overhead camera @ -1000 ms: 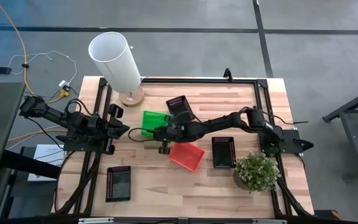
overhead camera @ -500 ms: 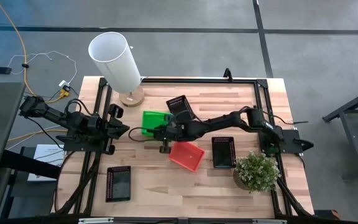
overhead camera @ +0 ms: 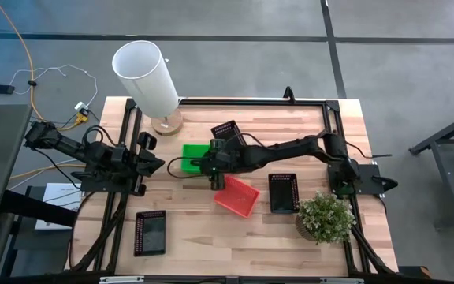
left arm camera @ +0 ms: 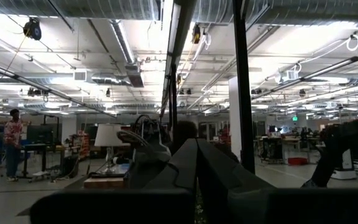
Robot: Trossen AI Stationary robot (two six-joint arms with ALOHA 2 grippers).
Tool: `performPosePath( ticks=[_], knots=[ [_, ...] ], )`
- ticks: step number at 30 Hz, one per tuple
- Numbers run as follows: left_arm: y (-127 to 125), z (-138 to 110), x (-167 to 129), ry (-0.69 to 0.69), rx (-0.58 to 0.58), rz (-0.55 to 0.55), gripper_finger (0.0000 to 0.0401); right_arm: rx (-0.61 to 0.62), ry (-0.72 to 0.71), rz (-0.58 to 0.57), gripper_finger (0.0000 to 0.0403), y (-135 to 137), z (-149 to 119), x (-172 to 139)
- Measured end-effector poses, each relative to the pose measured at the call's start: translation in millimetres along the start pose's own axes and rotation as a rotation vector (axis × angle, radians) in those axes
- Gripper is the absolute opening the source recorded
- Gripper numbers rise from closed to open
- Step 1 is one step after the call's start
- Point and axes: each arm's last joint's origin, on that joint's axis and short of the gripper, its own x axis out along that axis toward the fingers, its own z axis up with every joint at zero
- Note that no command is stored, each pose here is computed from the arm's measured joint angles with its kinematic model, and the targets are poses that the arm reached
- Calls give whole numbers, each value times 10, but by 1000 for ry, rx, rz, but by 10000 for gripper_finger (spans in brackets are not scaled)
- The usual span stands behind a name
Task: Stack baskets by color
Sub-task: Stack the bottom black bin on the middle black bin
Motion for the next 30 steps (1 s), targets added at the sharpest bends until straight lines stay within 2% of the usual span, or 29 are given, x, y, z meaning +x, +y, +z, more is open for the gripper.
performPosePath(
  ticks=[6, 9, 13, 21, 26, 30],
  knots=[
    [-2, -17, -2, 19, 4, -2, 0, -1, 78, 50, 259, -124, -218, -205],
    [-1, -16, -4, 21, 5, -3, 0, 42, 52, 37, 259, -149, -428, -402],
    [3, -26, -4, 33, 7, 15, 0, 173, -113, 7, 259, -174, -763, -771],
    [44, -113, -15, 141, 79, 174, 0, 424, -621, -10, 259, -111, -1460, -1330],
    [39, -171, -17, 196, 94, 176, 0, 437, -868, -46, 259, -97, -1715, -1493],
    [32, -189, -11, 206, 101, 164, 0, 426, -891, -57, 259, -96, -1774, -1530]
  ],
)
